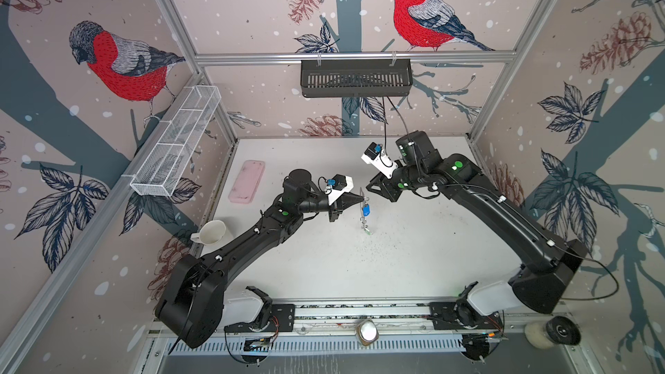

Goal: Attach keys to a key ring
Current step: Insert the key into the keyring.

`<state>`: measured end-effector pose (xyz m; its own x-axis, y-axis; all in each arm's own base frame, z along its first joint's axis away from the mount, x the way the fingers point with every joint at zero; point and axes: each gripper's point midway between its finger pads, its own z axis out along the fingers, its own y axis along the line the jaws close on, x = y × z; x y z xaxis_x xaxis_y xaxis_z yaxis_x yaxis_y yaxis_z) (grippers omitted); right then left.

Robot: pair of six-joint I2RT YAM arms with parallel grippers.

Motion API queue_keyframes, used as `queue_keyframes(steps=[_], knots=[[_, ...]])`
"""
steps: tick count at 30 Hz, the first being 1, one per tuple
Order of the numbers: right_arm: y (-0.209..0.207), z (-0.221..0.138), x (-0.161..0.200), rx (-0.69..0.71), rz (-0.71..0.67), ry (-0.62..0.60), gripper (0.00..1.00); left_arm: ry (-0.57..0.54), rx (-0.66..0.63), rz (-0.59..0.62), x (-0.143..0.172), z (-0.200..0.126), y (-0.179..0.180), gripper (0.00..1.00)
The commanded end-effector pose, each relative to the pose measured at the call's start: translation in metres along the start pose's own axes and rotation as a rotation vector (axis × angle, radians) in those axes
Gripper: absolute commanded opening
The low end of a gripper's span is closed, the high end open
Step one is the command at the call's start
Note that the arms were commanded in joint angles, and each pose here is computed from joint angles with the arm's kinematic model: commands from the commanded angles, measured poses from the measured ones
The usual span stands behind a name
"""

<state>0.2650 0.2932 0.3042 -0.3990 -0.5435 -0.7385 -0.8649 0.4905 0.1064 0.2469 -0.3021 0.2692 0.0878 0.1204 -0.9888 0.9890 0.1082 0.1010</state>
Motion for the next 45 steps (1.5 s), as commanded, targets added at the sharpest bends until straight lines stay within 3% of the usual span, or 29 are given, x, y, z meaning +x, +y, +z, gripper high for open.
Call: queue_keyframes(steps=[1,10,18,29,45], knots=[[-0.010,-0.012,-0.018,0.046,0.017,-0.098,0.29,-0.068,-0.016,0.033,-0.019,-0.001,0.005,0.00],[-0.047,-0.050,-0.035,0.201,0.097,-0.352,0.32,-0.171,-0.100,0.007,-0.044,-0.002,0.025,0.00],[-0.055,-0.070,-0.058,0.201,0.068,-0.581,0.35,-0.297,-0.106,0.009,-0.078,-0.002,0.037,0.00],[-0.066,-0.082,-0.063,0.168,0.034,-0.644,0.34,-0.362,-0.036,-0.010,-0.097,-0.004,0.048,0.00],[-0.021,-0.086,-0.057,-0.042,-0.069,-0.662,0.33,-0.366,0.013,-0.042,-0.093,-0.004,0.056,0.00]])
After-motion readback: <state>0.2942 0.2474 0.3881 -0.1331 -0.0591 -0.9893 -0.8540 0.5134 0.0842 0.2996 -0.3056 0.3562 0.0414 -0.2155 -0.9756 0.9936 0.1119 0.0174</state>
